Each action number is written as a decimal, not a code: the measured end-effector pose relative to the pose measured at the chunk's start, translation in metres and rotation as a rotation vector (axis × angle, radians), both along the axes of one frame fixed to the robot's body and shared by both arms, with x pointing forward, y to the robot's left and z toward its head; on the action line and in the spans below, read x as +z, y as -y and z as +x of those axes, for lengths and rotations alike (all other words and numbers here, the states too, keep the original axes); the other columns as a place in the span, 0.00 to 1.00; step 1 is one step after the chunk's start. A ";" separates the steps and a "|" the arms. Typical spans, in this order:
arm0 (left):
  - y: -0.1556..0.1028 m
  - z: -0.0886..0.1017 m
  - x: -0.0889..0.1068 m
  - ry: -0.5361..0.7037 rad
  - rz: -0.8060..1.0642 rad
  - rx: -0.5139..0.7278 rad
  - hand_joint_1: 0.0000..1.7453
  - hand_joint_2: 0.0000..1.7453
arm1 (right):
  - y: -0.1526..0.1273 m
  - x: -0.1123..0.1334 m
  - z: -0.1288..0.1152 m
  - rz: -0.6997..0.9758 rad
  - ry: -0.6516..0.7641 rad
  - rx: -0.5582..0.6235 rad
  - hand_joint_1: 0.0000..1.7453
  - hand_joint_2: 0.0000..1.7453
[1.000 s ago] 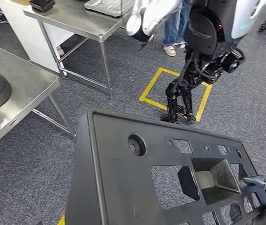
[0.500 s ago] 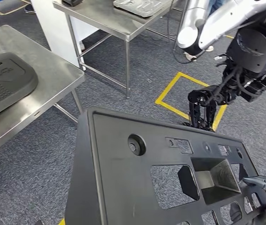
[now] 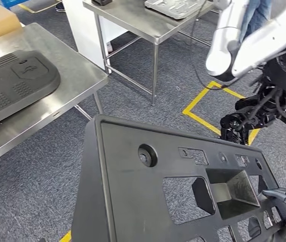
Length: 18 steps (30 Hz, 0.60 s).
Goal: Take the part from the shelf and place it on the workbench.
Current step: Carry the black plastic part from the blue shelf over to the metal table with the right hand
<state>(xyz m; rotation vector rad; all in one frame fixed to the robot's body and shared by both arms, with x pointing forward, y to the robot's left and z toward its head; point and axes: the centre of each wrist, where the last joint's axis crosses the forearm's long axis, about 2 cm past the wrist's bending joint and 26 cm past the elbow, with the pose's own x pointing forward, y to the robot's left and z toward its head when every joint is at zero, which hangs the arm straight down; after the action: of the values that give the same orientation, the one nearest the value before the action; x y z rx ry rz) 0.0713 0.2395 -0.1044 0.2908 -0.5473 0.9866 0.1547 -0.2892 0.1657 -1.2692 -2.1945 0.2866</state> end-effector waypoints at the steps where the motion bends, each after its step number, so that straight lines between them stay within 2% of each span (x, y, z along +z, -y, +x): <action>1: 0.000 0.001 0.000 0.002 0.000 0.000 0.00 1.00 | 0.000 0.000 0.000 -0.001 0.000 -0.001 1.00 1.00; 18: 0.002 0.003 0.001 0.016 0.003 -0.001 0.00 1.00 | 0.000 -0.001 -0.001 -0.004 -0.005 -0.001 1.00 1.00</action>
<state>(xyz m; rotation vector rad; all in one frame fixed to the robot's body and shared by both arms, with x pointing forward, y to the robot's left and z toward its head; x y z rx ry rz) 0.0739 0.2375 -0.1038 0.2854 -0.5639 0.9880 0.1533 -0.2895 0.1648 -1.2709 -2.1897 0.2940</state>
